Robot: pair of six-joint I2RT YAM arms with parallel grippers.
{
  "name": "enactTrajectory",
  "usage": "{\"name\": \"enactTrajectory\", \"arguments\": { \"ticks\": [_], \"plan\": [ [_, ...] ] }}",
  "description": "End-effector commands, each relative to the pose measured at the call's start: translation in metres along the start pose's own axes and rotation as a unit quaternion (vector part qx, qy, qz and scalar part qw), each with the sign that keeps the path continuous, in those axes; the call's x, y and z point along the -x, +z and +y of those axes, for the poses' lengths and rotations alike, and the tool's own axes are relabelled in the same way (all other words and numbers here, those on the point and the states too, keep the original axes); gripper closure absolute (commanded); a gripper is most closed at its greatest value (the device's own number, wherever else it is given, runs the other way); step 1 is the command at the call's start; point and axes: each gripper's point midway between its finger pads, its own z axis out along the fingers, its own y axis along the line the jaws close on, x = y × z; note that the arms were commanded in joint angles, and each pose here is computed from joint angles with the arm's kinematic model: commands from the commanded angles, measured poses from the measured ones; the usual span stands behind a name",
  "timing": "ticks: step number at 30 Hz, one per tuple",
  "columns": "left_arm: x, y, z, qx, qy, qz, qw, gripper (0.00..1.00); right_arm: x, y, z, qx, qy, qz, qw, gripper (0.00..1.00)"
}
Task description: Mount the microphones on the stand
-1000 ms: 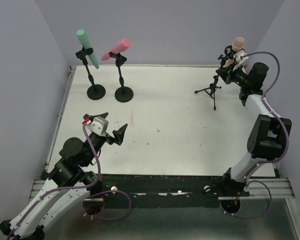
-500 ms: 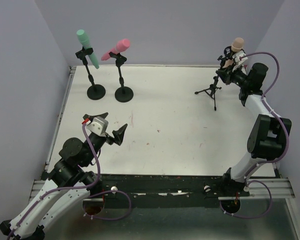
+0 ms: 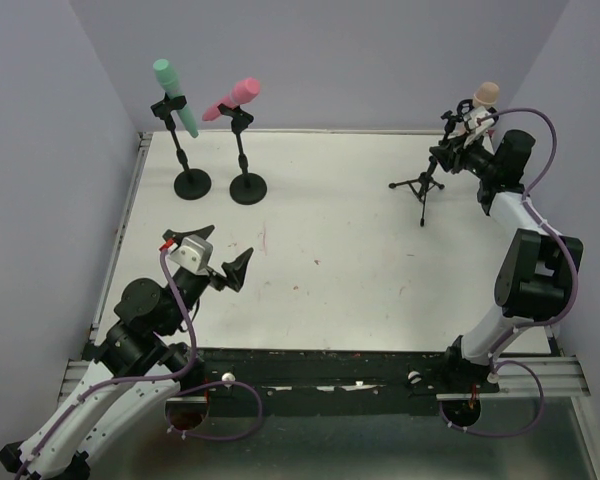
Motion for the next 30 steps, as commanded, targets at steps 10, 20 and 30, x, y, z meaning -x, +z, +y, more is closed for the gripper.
{"name": "enactTrajectory", "arguments": {
  "ticks": [10,20,30],
  "plan": [
    [0.006,-0.008,0.006,0.011,0.001,-0.015,1.000,0.01,-0.009,-0.028,0.005,-0.022,0.021,0.020,0.999,0.50],
    [0.011,-0.010,0.006,0.013,-0.012,-0.023,1.000,0.02,-0.013,-0.063,0.029,-0.016,0.026,0.054,0.998,0.46],
    [0.000,0.007,0.028,0.077,-0.107,0.045,0.990,0.02,0.004,-0.135,0.071,-0.049,0.068,0.104,0.991,0.34]
  ]
}}
